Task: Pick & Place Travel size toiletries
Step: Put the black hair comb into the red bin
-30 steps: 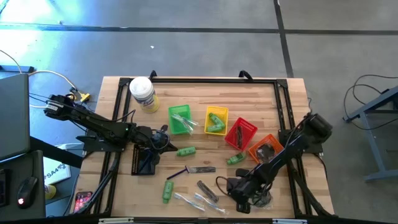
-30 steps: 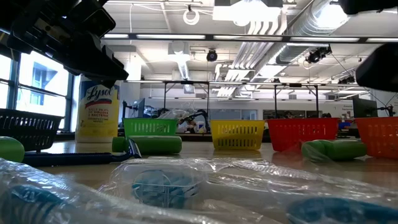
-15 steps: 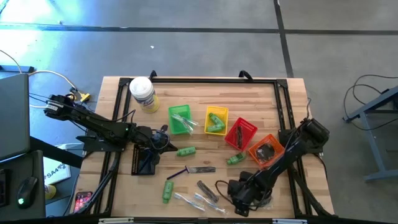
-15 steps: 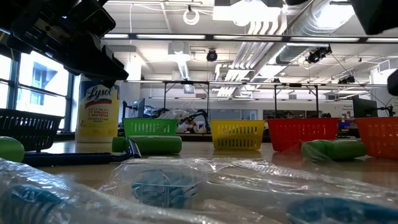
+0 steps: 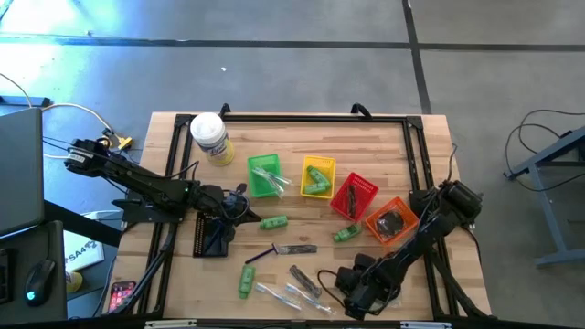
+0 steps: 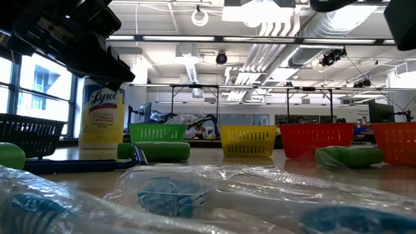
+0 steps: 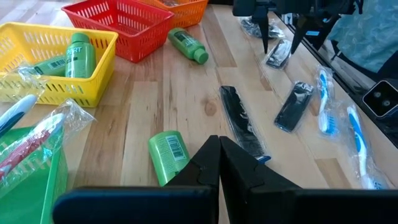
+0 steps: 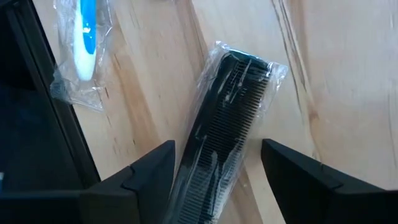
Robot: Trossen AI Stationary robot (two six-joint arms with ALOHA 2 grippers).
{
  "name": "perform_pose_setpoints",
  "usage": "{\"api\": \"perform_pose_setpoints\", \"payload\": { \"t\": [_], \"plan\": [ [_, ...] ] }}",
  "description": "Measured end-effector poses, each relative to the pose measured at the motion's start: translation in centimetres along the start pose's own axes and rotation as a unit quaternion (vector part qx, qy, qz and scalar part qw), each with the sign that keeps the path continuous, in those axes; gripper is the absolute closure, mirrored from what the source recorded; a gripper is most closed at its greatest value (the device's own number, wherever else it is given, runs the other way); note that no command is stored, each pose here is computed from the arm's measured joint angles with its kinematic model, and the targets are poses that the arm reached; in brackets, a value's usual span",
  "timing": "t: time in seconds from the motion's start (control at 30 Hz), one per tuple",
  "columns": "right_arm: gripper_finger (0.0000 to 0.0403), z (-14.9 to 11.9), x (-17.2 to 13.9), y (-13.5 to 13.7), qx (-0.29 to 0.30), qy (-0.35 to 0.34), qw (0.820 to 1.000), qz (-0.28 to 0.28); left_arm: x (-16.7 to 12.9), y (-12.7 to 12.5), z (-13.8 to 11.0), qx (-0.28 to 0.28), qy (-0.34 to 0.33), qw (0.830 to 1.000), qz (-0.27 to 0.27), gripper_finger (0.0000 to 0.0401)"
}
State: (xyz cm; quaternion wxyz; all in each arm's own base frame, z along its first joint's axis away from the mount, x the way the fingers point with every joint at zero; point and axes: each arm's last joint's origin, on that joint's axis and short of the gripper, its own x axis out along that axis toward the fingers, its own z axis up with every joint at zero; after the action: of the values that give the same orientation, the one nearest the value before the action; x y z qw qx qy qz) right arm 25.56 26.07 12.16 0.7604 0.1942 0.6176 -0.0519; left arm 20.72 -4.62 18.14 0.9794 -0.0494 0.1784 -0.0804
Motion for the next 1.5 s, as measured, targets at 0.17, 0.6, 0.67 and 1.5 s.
{"api": "perform_pose_setpoints", "payload": {
  "t": [0.17,0.6,0.67,1.5],
  "plan": [
    [0.0170,-0.6,0.0,0.4,-0.015,-0.009,1.000,0.006,0.0,0.0,0.0,-0.007,-0.002,1.000,0.000,0.0401],
    [0.0125,-1.6,0.6,1.3,-0.021,-0.031,0.999,0.018,0.0,0.0,0.0,-0.008,-0.003,1.000,0.000,0.0401],
    [0.0124,-2.0,0.7,1.4,-0.026,-0.040,0.999,0.014,0.0,0.0,0.1,-0.008,-0.003,1.000,0.001,0.0401],
    [0.0140,-2.3,1.9,0.4,-0.103,-0.106,0.985,-0.087,0.0,0.0,0.1,-0.012,-0.007,1.000,0.001,0.0401]
  ]
}}
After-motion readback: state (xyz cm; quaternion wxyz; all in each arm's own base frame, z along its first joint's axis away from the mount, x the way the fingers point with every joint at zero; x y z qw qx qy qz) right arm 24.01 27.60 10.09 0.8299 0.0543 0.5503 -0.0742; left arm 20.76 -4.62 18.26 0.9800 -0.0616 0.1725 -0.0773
